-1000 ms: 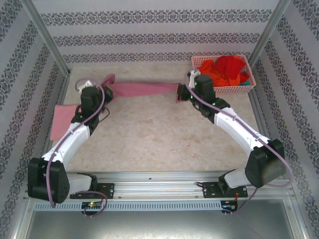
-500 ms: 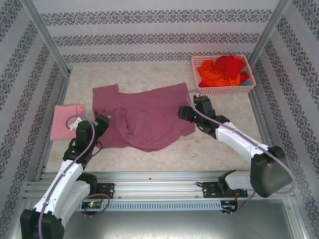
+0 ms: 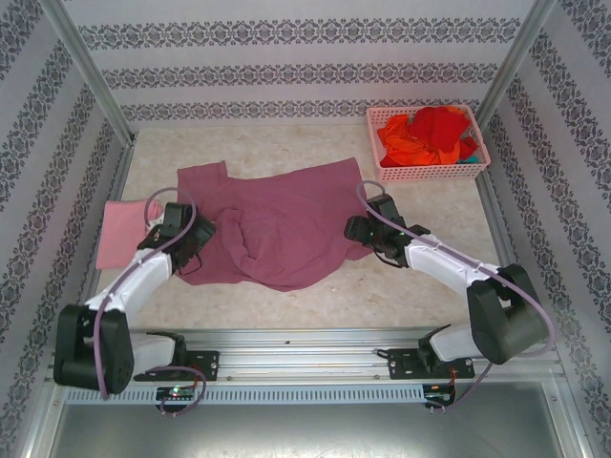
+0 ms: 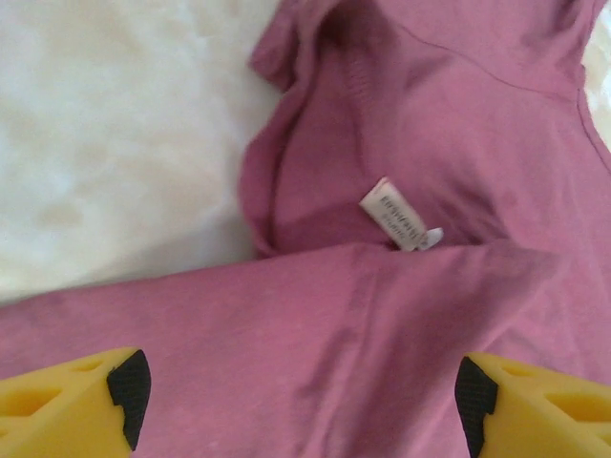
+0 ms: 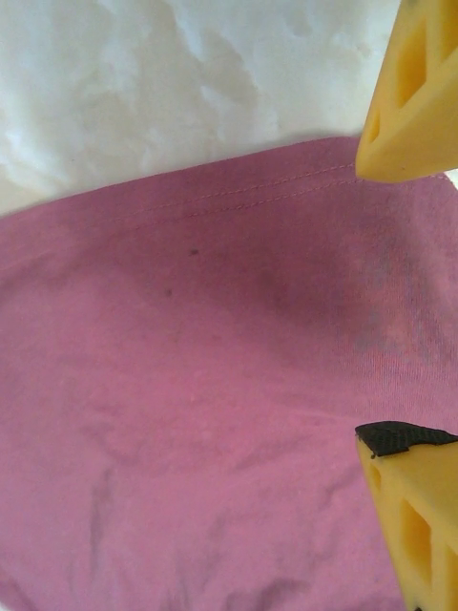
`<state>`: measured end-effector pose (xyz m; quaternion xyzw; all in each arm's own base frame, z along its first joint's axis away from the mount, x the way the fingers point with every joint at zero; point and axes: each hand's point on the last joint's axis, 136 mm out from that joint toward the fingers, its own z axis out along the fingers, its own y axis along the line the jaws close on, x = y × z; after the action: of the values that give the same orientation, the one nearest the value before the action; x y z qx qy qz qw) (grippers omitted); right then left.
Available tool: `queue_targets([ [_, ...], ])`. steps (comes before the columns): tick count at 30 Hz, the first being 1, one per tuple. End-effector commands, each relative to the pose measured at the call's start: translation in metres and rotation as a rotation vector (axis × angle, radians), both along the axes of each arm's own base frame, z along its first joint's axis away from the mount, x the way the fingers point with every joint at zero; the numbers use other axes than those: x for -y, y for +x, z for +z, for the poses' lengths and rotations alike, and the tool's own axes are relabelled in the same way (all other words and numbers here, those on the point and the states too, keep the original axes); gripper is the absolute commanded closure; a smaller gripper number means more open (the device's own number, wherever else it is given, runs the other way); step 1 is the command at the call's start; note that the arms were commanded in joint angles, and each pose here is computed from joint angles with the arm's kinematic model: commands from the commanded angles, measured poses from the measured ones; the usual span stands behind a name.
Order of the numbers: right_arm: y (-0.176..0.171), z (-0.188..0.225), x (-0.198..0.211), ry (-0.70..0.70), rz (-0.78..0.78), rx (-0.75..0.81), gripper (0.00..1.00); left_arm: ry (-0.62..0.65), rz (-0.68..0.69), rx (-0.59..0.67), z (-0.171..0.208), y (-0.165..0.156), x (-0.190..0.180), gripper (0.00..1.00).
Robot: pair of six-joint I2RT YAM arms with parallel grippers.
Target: Fold and stack the t-shirts
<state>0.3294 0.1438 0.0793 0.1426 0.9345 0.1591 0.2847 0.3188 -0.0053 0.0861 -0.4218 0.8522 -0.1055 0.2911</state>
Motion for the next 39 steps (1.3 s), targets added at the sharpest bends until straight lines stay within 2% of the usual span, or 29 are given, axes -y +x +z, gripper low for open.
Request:
queue_targets([
  [1,-0.008,-0.017,0.009,0.004,-0.053,-0.069,0.33,0.020,-0.055,-0.091,-0.008,-0.006,0.001,0.19],
  [4,-0.012,-0.027,0.013,-0.003,-0.065,-0.103,0.33,0.051,-0.072,-0.133,-0.018,-0.017,-0.003,0.24],
  [7,-0.013,-0.033,0.015,-0.002,-0.068,-0.120,0.34,0.110,-0.151,-0.177,-0.025,-0.026,-0.005,0.25],
  [10,-0.012,-0.034,0.015,0.001,-0.065,-0.124,0.34,0.214,-0.224,-0.214,-0.018,-0.032,-0.014,0.20],
  [13,-0.011,-0.035,0.014,0.001,-0.060,-0.127,0.34,0.298,-0.159,-0.290,-0.009,-0.046,-0.034,0.16],
  [16,-0.008,-0.036,0.014,0.003,-0.059,-0.123,0.35,0.253,-0.101,-0.343,-0.019,-0.064,-0.034,0.19],
  [19,-0.007,-0.037,0.013,0.010,-0.061,-0.121,0.35,0.230,-0.033,-0.370,-0.032,-0.074,-0.037,0.26],
  [26,-0.006,-0.039,0.012,0.010,-0.044,-0.121,0.36,0.227,-0.001,-0.348,-0.037,-0.051,-0.040,0.34],
  [29,-0.006,-0.037,0.018,0.006,-0.055,-0.117,0.36,0.206,-0.002,-0.350,-0.043,-0.045,-0.037,0.34],
  [33,-0.006,-0.031,0.023,0.007,-0.062,-0.104,0.36,0.209,0.000,-0.390,-0.056,-0.046,-0.038,0.36],
  [39,-0.010,-0.029,0.029,0.005,-0.076,-0.101,0.36,0.213,0.000,-0.494,-0.077,-0.054,-0.039,0.46],
])
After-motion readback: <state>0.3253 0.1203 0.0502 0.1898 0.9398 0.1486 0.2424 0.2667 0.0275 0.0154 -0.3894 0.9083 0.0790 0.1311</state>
